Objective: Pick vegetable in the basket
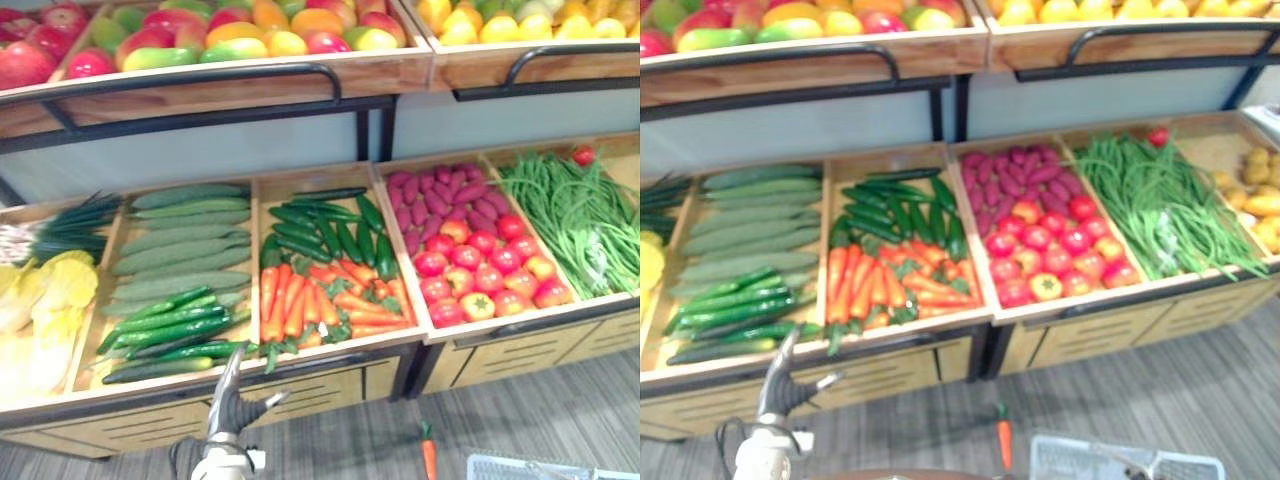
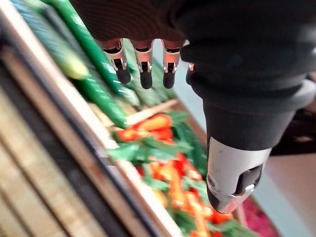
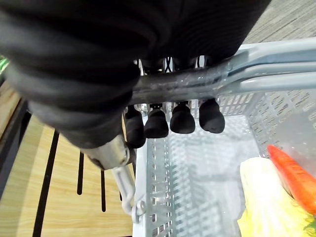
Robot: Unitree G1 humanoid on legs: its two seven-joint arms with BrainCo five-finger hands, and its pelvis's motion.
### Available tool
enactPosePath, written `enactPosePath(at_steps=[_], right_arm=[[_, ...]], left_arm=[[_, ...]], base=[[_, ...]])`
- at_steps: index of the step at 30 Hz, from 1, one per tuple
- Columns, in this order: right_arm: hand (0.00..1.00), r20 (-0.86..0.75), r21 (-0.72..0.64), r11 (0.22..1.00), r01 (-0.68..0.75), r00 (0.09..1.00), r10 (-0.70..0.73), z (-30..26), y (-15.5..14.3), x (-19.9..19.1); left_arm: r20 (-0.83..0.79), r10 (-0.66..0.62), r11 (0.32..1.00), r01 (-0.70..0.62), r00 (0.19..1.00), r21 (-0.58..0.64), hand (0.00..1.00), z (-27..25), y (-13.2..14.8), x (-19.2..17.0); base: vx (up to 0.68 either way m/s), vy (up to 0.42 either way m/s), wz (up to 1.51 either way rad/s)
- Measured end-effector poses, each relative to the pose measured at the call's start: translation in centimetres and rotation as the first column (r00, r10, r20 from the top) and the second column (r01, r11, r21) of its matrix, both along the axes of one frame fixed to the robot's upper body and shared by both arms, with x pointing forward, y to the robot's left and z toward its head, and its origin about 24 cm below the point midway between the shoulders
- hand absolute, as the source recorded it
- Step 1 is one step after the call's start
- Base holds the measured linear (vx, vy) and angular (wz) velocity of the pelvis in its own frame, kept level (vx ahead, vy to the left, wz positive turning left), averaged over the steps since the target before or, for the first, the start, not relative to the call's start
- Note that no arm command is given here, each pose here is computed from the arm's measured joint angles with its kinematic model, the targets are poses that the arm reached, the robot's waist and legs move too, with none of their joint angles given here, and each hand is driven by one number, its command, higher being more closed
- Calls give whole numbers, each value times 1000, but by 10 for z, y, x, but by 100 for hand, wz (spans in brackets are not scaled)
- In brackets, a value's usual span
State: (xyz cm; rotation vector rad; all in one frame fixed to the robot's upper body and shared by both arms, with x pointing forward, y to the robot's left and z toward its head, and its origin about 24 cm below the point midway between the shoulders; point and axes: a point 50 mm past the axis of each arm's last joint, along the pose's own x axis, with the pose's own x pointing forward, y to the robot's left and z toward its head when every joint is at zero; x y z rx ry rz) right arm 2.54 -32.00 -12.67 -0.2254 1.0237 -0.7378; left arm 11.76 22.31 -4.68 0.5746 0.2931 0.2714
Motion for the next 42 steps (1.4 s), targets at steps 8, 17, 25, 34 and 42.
enactPosePath(at_steps=[8, 17, 25, 34, 42], right_arm=[[100, 28, -8, 998, 56, 998, -56, -4, 9, 3], [100, 28, 0, 993, 115, 993, -115, -8, 11, 8], [100, 21, 65, 993, 96, 995, -97, -11, 14, 23], [100, 119, 84, 989, 119, 985, -128, -5, 13, 42], [100, 243, 79, 994, -79, 968, 58, 3, 45, 87]], left_arm=[[-361, 291, 954, -299, 886, 35, 0, -64, 27, -62], [-674, 424, 845, -532, 605, 54, 0, -106, 26, -119], [-784, 330, 667, -717, 527, -201, 0, -117, 17, -132], [-733, 214, 713, -616, 646, -335, 0, -119, 5, -80], [-685, 200, 789, -530, 701, -312, 0, -113, 12, -56]], base=[[-8, -16, 11], [0, 0, -2], [13, -7, -22], [-49, 34, -45], [-238, 111, -159]])
